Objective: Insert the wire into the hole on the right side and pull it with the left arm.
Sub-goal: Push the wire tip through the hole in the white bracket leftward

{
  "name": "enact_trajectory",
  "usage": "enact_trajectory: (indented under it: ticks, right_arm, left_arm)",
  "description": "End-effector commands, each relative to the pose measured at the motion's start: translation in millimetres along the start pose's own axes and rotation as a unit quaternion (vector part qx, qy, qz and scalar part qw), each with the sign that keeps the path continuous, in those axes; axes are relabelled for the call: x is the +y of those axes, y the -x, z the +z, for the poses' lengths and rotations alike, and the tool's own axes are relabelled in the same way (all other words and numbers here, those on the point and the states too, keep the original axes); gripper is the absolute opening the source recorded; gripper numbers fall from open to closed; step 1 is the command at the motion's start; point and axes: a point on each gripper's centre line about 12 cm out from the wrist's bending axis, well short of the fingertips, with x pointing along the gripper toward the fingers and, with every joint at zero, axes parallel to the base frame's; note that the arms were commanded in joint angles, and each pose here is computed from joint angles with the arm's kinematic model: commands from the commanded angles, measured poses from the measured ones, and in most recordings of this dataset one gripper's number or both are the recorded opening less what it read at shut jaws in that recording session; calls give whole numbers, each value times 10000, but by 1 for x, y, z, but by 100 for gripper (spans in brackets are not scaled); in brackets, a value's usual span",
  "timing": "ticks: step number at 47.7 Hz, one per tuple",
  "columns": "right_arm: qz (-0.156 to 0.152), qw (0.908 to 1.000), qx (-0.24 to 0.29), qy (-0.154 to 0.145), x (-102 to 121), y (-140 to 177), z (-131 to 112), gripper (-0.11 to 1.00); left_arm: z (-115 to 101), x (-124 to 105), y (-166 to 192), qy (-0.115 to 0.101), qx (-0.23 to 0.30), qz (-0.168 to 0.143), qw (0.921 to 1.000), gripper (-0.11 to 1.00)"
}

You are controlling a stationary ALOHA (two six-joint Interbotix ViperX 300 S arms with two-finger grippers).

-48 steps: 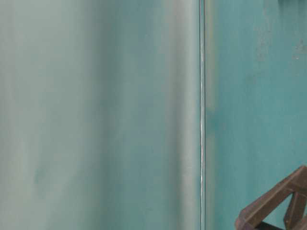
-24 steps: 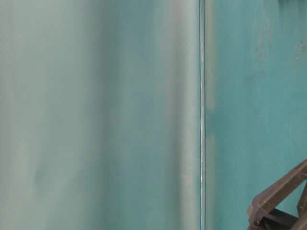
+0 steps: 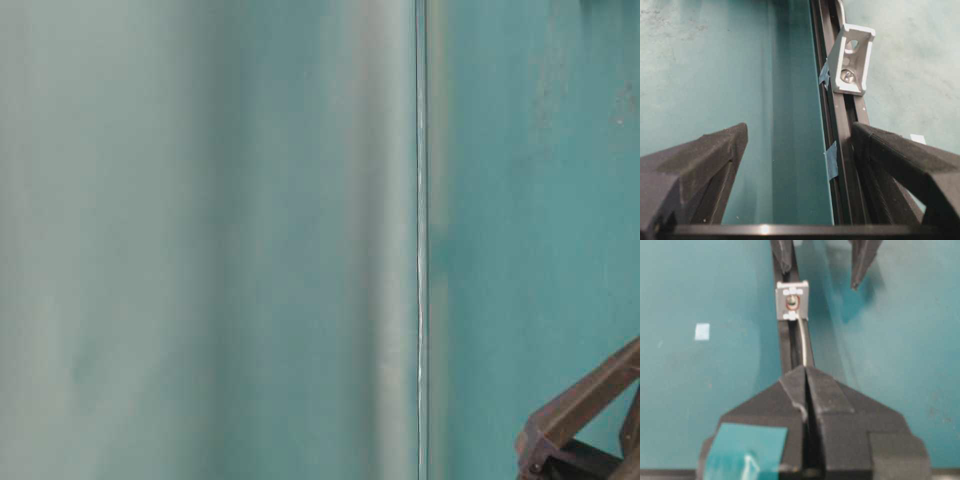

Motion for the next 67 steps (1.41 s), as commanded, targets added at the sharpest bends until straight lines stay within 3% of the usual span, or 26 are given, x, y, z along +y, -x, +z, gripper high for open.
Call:
enact_trajectory:
  ticks: [1, 67]
  right_arm:
    - [28, 9999, -79, -79, 4, -1, 3, 0]
    - [-19, 9995, -263, -185, 9, -7, 9, 0]
  left_arm:
    - [13, -5, 1, -9, -151, -59, 9999, 56]
    - [12, -5, 1, -8, -83, -43, 10000, 56]
